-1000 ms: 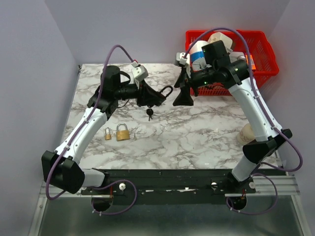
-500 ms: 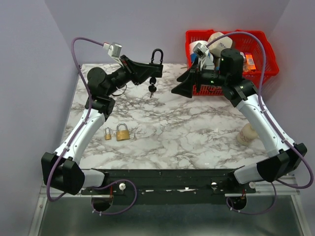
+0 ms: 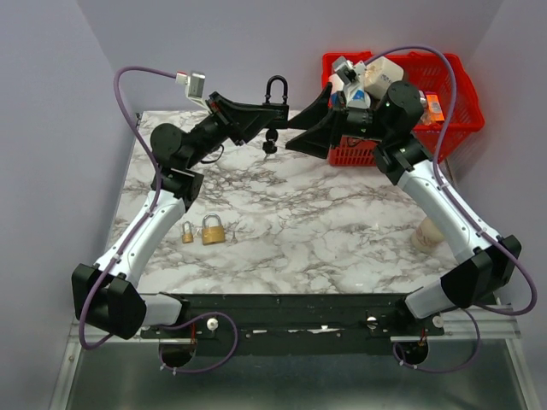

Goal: Lock with the key
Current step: Lock the lock.

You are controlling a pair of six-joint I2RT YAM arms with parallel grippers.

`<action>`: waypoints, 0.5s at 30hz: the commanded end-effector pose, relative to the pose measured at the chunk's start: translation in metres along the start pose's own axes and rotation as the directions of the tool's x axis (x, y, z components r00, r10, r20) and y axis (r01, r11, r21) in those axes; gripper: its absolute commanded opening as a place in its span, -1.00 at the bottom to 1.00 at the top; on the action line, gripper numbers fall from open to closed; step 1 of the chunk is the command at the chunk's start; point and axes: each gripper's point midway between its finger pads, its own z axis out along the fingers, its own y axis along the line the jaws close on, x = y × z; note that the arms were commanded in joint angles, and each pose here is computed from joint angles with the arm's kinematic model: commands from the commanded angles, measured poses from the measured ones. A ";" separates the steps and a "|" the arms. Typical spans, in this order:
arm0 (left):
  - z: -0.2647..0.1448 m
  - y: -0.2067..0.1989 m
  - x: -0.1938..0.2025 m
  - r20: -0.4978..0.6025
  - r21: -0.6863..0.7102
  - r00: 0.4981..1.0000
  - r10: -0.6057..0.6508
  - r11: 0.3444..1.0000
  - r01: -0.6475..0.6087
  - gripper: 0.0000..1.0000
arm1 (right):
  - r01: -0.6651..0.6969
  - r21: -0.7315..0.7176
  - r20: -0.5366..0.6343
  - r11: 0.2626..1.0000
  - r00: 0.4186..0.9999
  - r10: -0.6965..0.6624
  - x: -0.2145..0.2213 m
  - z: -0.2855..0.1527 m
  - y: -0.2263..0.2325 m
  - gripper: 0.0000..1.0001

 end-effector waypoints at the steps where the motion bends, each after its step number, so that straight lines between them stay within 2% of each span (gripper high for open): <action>1: 0.001 -0.045 -0.028 0.089 0.133 0.994 0.069 0.988 -0.080 -1.00 | 0.047 -0.097 0.008 0.994 0.999 -0.046 -0.005 0.007 0.016 0.77; 9: 0.003 -0.057 -0.022 0.074 0.183 0.995 0.070 0.980 -0.083 -1.00 | 0.034 -0.095 -0.004 0.995 0.999 -0.034 -0.005 0.011 0.011 0.72; 12: 0.004 -0.060 -0.028 0.093 0.186 0.993 0.077 0.978 -0.093 -1.00 | 0.015 -0.095 0.001 0.995 1.000 -0.015 0.000 0.012 0.010 0.64; 13: 0.005 -0.061 -0.031 0.098 0.188 0.992 0.076 0.978 -0.094 -1.00 | -0.028 -0.099 -0.005 0.995 1.000 0.027 0.007 0.012 0.010 0.63; 15: 0.005 -0.063 -0.034 0.110 0.190 0.991 0.077 0.977 -0.097 -1.00 | -0.017 -0.124 0.011 0.992 1.000 0.019 0.006 0.015 0.016 0.60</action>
